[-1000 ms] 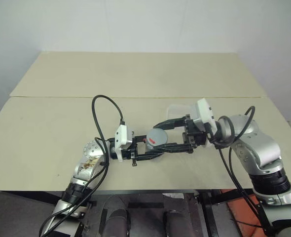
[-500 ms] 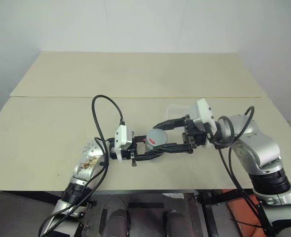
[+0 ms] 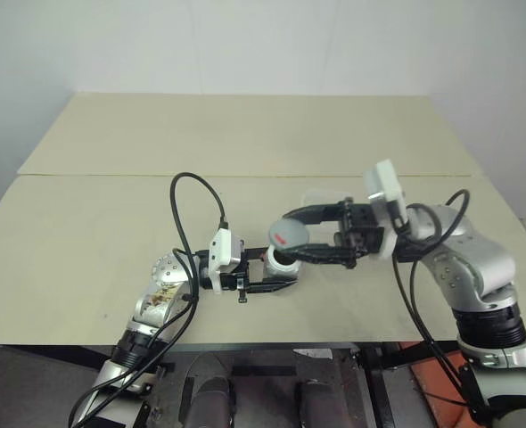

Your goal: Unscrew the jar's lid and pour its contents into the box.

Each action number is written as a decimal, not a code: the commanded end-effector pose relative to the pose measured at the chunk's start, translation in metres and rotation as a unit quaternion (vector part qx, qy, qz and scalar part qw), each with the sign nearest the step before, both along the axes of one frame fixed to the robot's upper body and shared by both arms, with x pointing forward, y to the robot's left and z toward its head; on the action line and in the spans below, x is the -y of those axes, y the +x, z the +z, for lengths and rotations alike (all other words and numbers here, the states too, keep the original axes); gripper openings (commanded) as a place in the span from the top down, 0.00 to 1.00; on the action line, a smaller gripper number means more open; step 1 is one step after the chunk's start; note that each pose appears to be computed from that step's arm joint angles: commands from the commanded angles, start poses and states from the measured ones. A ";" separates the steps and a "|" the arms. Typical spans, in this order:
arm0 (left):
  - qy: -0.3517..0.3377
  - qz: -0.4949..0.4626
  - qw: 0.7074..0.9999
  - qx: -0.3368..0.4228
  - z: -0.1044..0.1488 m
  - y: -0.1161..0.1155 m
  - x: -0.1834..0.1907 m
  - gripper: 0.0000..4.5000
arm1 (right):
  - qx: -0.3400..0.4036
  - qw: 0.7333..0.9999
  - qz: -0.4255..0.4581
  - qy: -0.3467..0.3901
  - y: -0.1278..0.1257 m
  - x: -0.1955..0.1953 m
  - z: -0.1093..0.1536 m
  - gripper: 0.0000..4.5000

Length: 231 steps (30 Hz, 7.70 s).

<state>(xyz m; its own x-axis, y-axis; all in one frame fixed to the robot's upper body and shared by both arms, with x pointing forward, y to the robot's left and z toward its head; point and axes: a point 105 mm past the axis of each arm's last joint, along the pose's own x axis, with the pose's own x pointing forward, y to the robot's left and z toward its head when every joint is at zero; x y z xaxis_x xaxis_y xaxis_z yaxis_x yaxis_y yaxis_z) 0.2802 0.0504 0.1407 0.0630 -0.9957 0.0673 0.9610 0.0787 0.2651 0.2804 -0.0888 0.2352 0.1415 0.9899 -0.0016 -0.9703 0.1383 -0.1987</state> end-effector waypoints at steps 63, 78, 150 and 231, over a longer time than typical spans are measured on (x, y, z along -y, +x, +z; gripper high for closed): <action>0.335 0.307 0.743 0.492 0.067 0.173 0.067 0.57 | 0.002 0.895 -0.424 -0.137 0.006 0.110 -0.052 0.01; 0.395 0.153 0.490 0.762 0.067 0.160 0.103 0.57 | -0.018 0.892 -0.441 -0.102 -0.012 0.109 -0.051 0.01; 0.352 0.283 0.677 0.581 0.095 0.165 0.108 0.57 | -0.050 0.863 -0.486 -0.127 -0.026 0.113 -0.081 0.01; -0.092 0.436 0.887 -0.122 0.055 0.188 0.004 0.57 | -0.053 0.874 -0.459 -0.153 -0.013 0.103 -0.082 0.01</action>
